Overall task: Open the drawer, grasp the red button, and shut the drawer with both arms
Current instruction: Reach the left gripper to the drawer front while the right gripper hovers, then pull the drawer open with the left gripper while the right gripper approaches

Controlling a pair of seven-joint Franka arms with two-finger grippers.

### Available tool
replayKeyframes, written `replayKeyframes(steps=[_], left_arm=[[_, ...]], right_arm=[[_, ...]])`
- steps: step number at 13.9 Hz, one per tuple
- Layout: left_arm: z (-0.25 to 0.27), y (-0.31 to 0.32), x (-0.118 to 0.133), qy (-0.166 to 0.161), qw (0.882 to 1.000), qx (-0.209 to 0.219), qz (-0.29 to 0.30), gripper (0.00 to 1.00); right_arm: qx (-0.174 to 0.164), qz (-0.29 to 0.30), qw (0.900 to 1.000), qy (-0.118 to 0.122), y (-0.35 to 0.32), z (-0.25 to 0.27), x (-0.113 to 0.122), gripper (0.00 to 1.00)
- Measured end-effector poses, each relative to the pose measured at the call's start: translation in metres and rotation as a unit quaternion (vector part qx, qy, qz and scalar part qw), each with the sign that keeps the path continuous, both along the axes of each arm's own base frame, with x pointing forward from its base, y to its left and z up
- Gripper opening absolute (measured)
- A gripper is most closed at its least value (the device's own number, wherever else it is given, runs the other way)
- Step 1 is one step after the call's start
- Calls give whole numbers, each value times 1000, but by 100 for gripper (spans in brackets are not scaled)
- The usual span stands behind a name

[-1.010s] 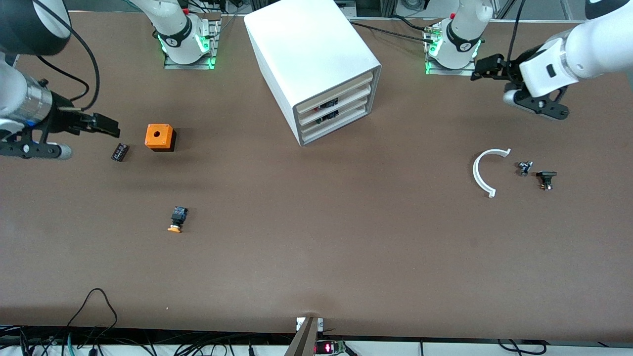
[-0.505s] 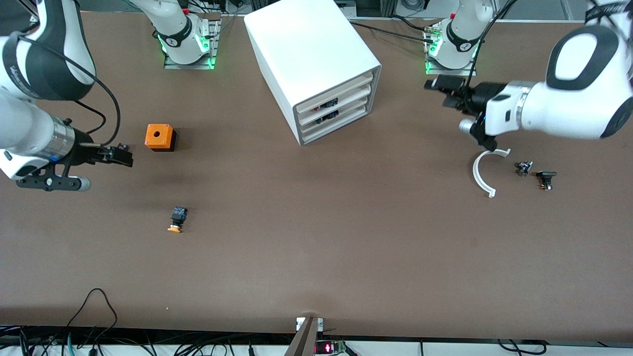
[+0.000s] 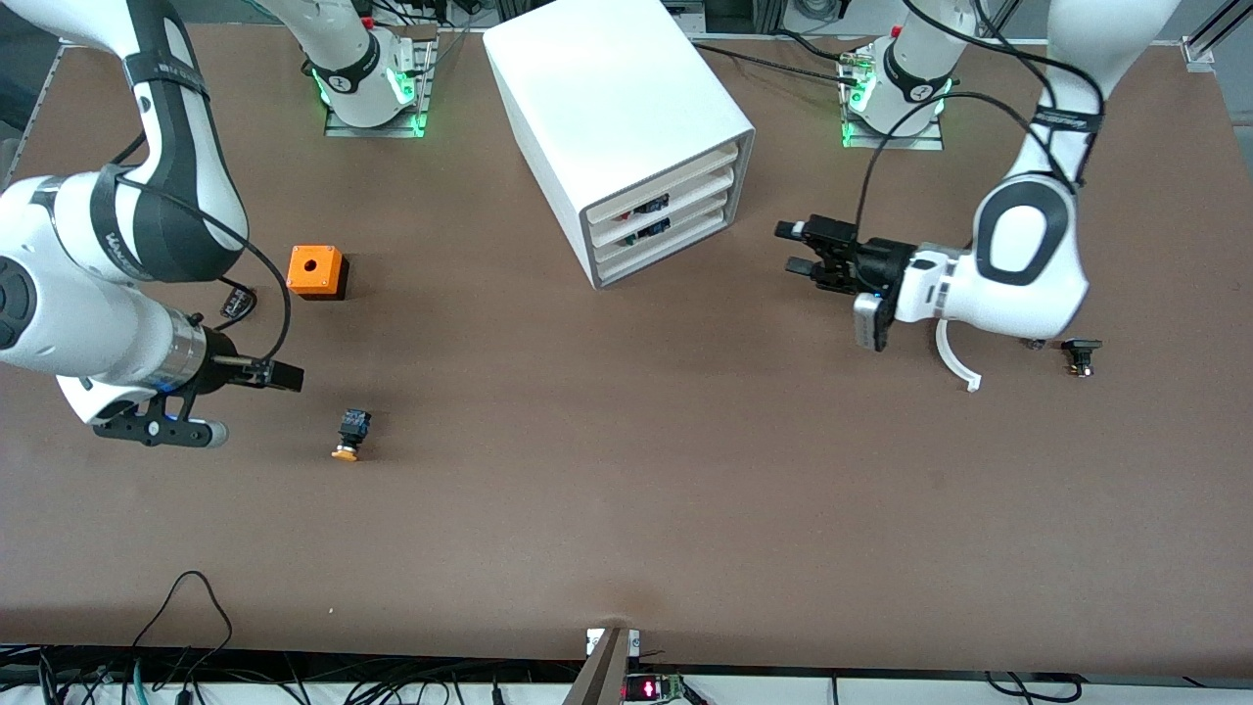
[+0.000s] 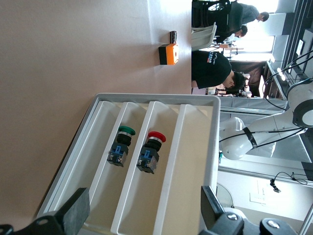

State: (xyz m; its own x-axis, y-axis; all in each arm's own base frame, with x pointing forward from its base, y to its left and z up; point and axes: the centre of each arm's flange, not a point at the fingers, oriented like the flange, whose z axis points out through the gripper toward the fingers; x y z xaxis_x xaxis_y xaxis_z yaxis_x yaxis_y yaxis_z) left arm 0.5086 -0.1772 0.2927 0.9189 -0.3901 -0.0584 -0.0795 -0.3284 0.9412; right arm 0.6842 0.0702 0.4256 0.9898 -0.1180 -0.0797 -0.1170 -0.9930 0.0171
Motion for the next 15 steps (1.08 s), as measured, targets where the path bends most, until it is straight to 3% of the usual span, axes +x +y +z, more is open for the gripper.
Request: replayKeyframes(steps=[3,5,7,9,11,15], left_arm=[[-27,-44,-33,-5,1000,-8,3,100],[-47,-58,-54,-6,1000,-16,-5,95],[-65,-61,-62,3,1000,-31,5,91],[-76,-68,-68,17,999,-47,15,86],[-85,-81,-79,24,998,-57,5,70],[-115,-91,-97,27,996,-80,-9,63]], right_arm=[[12,-13,1000,-16,14,-3,17,100],[21,-28,999,-39,24,-4,28,100],[24,-43,997,-55,38,-8,33,100],[25,-49,997,-58,52,-13,34,100],[32,-59,996,-58,66,-13,33,100],[50,-120,990,-61,101,-7,34,100]])
